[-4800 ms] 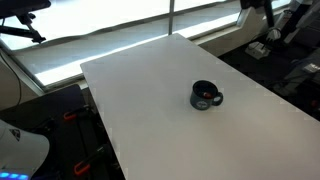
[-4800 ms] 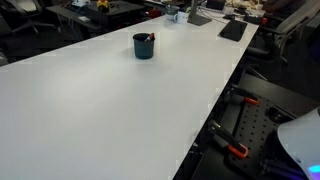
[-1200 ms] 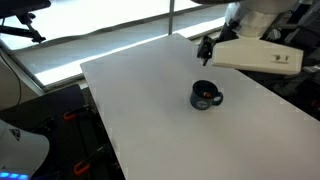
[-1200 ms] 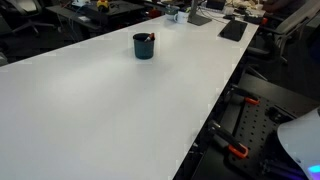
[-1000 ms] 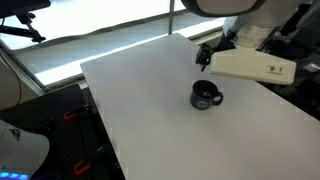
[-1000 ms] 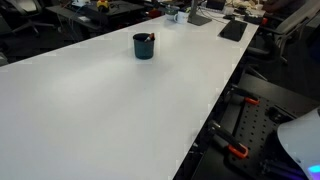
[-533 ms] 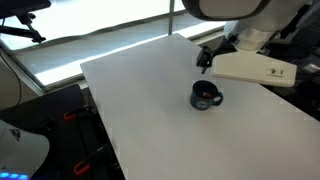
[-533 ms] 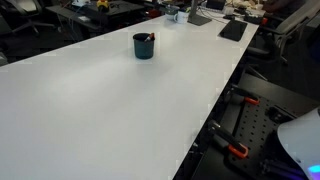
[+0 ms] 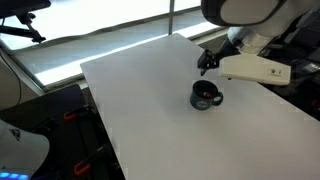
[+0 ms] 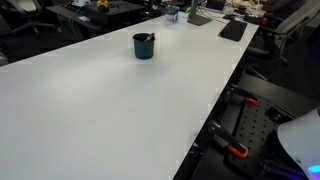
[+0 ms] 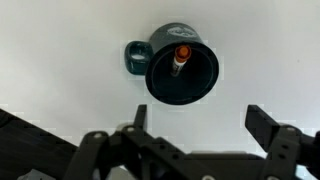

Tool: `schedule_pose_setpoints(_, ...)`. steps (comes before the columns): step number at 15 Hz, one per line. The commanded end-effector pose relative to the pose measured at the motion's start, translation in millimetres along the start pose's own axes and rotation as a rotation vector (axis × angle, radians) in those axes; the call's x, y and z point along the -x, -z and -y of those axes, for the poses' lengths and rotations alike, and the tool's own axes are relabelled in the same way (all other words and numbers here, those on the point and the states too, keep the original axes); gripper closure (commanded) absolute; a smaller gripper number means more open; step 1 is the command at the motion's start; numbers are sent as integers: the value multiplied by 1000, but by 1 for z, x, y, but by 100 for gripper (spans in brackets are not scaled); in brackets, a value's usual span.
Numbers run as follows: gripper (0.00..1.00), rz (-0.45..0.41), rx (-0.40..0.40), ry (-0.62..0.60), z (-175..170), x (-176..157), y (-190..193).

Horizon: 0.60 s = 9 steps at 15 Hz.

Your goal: Put the red marker on the counter.

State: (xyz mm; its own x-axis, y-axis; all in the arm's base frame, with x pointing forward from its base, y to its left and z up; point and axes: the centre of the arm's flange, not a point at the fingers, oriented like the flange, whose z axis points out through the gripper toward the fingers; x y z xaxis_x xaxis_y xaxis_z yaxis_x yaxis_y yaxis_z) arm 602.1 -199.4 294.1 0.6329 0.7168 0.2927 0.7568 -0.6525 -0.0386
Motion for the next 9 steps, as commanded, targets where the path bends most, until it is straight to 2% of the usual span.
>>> schedule_pose_setpoints(1,0,33,-66,1,-12,-3,-23)
schedule_pose_setpoints(3,0,34,-93,-2,-10,3,-35)
schedule_pose_setpoints(4,0,27,-65,3,-2,5,-33)
schedule_pose_setpoints(9,0,30,-79,0,-5,8,-41)
